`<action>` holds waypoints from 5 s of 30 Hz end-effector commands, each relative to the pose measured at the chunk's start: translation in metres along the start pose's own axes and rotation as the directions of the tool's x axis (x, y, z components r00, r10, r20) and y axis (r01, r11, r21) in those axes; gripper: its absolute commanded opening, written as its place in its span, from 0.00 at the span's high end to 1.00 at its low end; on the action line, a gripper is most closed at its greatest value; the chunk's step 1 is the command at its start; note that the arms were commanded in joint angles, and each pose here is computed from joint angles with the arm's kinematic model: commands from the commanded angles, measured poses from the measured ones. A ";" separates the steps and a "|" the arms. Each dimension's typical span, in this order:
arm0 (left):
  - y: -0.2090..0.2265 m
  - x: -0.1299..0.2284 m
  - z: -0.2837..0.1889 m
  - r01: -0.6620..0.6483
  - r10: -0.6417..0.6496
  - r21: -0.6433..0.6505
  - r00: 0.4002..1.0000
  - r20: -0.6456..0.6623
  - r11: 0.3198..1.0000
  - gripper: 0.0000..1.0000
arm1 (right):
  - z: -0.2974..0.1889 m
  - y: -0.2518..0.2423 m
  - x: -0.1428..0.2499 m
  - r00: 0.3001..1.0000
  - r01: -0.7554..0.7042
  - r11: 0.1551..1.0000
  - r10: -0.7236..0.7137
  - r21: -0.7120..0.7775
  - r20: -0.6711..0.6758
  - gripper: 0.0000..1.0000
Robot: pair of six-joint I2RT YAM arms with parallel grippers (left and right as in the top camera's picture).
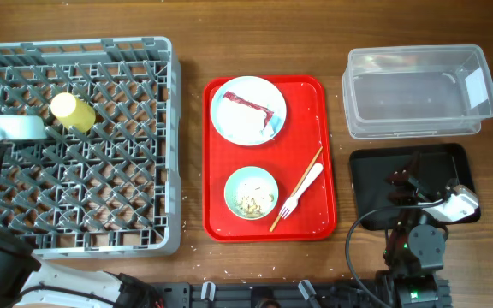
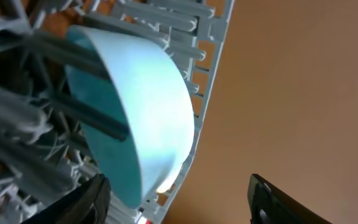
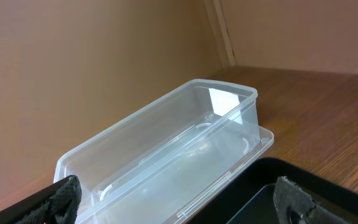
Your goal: Sort waste into correct bins and load items into the dishwasher rack
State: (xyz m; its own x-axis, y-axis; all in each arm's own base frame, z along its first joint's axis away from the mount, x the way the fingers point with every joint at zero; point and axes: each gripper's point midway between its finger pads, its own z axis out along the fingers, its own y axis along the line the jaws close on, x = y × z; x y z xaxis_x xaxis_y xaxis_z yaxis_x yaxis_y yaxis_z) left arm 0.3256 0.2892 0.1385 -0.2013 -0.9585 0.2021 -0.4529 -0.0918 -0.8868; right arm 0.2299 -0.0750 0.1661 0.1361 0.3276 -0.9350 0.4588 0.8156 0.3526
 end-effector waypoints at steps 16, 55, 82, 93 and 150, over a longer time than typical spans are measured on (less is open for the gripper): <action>-0.043 0.032 0.050 -0.301 0.387 -0.378 0.905 0.176 0.875 0.96 | 0.000 -0.003 -0.002 1.000 0.017 1.000 -0.017 0.018 0.008 0.00; -0.037 0.403 0.181 -0.934 0.937 -0.356 0.140 -0.319 0.018 0.15 | 0.000 -0.003 -0.002 1.000 0.017 1.000 -0.017 0.018 0.008 0.00; -0.040 0.167 0.073 -0.494 0.565 -0.583 0.822 -0.071 0.645 0.00 | -0.068 0.143 -0.163 0.656 -0.637 0.308 0.699 -0.707 -0.286 0.00; -0.040 0.167 0.073 -0.494 0.565 -0.583 0.822 -0.071 0.645 0.00 | 0.036 0.342 0.083 0.478 0.037 0.612 -0.705 -0.790 -0.524 0.00; -0.040 0.167 0.073 -0.494 0.565 -0.583 0.822 -0.071 0.645 0.00 | 0.137 0.209 0.037 0.408 -0.308 0.879 -0.224 -0.364 -0.885 0.00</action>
State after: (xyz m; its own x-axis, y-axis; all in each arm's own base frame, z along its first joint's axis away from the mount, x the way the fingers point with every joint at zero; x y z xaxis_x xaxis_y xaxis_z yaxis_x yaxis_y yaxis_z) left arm 0.3750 0.1137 0.1733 -0.4913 -0.8173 -0.3011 -0.7019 0.5762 -0.4188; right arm 0.4563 -0.0286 0.1667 -0.7019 0.5860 -0.4049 0.4177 0.7991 0.4324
